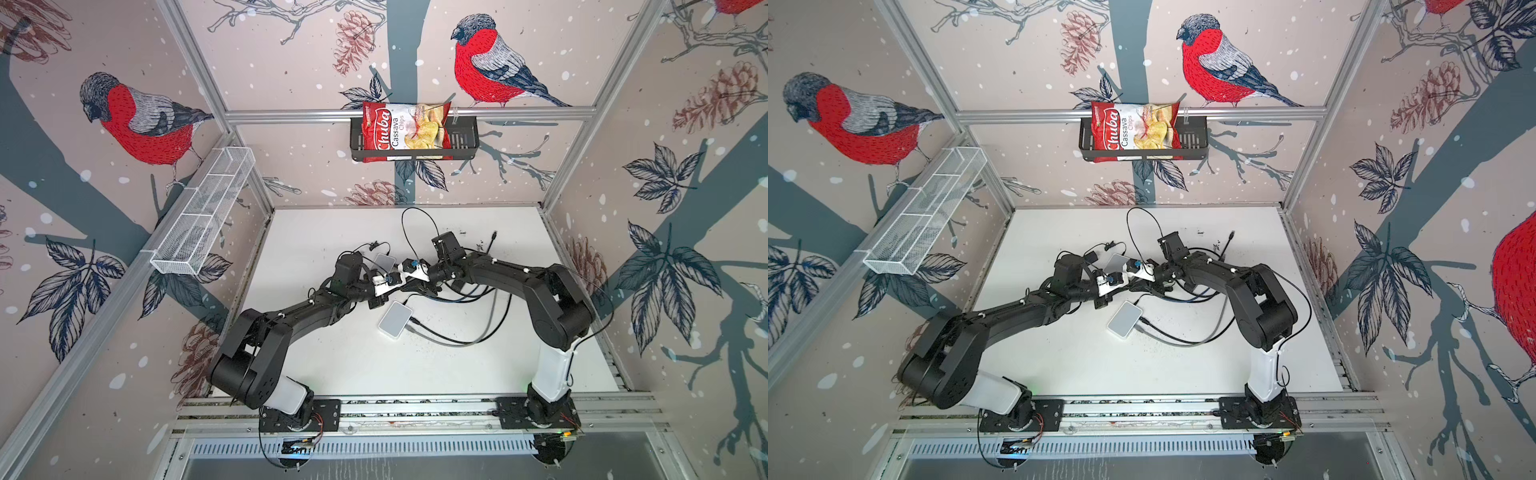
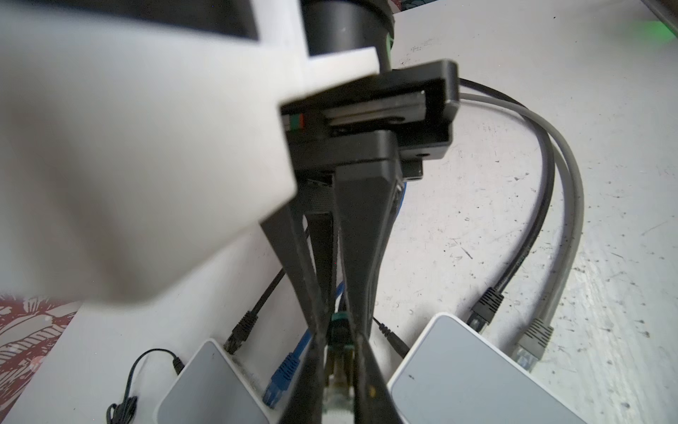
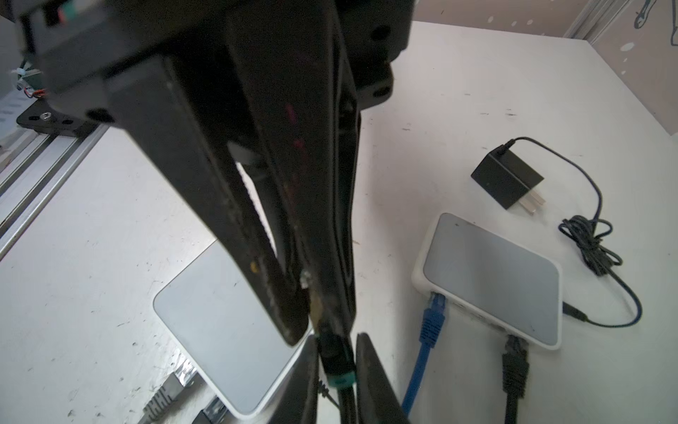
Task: Insert the plug into the switch port
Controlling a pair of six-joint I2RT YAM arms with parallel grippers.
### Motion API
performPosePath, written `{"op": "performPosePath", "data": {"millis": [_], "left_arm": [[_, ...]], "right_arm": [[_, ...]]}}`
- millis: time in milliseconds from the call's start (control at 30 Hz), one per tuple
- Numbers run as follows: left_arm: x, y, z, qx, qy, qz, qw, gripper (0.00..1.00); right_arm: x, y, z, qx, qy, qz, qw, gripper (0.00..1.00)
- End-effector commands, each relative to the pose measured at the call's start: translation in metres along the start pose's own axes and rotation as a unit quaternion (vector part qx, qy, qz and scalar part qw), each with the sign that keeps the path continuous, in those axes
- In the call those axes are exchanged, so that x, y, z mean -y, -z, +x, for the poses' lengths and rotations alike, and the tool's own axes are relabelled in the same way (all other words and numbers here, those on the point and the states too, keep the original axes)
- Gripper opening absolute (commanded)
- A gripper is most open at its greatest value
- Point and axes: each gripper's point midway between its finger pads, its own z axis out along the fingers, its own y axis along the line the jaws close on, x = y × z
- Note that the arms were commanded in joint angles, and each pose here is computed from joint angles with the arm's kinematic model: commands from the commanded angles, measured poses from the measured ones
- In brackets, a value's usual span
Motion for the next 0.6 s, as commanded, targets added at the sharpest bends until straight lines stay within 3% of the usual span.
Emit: {"op": "performPosePath", "data": {"millis": [0,167,300,333,400,567], "left_arm": [[-0.004,0.0,-0.009,0.019,-0.02,-0.006,1.0,0.0],[-0.01,0.0,-0.008,0.012,0.001,-0.019,1.0,0.0],[-0.031,0.004,-0.006,-0.003,0.067,-0.062,0.996,0.32],[-0.035,0.005,-0.006,-0.004,0.079,-0.069,0.994,0.36],[-0.048,0.01,-0.005,-0.007,0.116,-0.099,0.988,0.41],[-0.079,0.023,0.008,-0.028,0.223,-0.154,0.962,0.43]], "right_arm": [[0.003,-0.001,-0.005,0.009,-0.004,0.005,1.0,0.18],[0.009,0.001,-0.003,0.001,-0.013,0.027,1.0,0.08],[0.029,0.004,0.007,-0.024,-0.047,0.091,0.994,0.07],[0.035,0.005,0.01,-0.029,-0.059,0.109,0.992,0.07],[0.047,0.008,0.017,-0.043,-0.084,0.147,0.985,0.07],[0.073,0.015,0.04,-0.089,-0.137,0.233,0.958,0.07]]}}
